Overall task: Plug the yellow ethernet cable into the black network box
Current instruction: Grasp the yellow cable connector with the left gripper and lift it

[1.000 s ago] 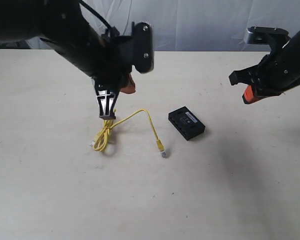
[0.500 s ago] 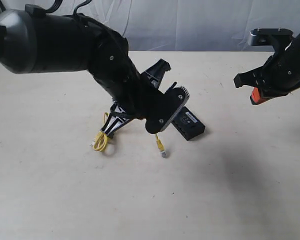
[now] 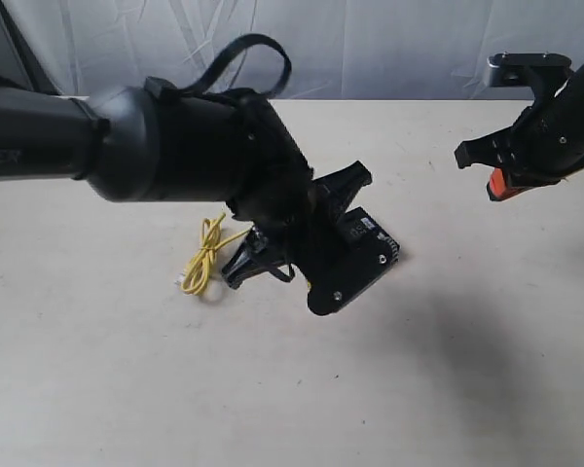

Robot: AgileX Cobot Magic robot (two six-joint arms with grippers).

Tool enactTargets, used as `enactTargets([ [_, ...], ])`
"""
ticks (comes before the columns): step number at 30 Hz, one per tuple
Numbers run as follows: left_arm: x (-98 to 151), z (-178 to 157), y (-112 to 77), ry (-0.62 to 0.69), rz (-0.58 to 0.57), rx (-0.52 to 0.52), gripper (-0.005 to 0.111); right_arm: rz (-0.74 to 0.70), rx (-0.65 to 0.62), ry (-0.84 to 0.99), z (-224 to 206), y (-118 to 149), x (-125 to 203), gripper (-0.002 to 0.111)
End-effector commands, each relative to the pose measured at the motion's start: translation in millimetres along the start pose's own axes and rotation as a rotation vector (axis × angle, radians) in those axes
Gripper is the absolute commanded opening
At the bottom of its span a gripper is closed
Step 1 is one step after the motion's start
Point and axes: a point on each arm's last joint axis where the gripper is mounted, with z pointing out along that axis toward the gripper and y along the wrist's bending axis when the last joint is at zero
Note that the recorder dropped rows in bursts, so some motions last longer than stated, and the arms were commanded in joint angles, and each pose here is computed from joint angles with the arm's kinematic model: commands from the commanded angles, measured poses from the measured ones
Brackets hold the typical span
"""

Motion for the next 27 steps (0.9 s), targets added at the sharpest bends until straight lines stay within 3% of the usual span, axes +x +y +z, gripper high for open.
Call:
enactTargets([
  [1, -8, 9, 1.1, 0.084, 0.031, -0.003, 0.0, 0.0, 0.004, -0.015, -3, -1, -2, 0.0],
  [6, -14, 25, -5.9, 0.083, 0.049, 0.053, 0.0, 0.0, 0.004, -0.015, -3, -1, -2, 0.0],
  [15, -17, 27, -6.6, 0.07, 0.037, 0.057, 0.001, 0.0, 0.005, -0.019, -3, -1, -2, 0.0],
  [20, -18, 27, -7.2, 0.064, 0.023, 0.063, 0.017, 0.0, 0.007, -0.027, -3, -1, -3, 0.0],
  [24, -14, 28, -7.0, 0.059, 0.004, 0.057, 0.039, 0.0, 0.007, -0.027, -3, -1, -3, 0.0],
  [27, -7, 30, -7.4, 0.061, -0.019, 0.053, 0.045, 0.0, 0.007, -0.027, -3, -1, -3, 0.0],
])
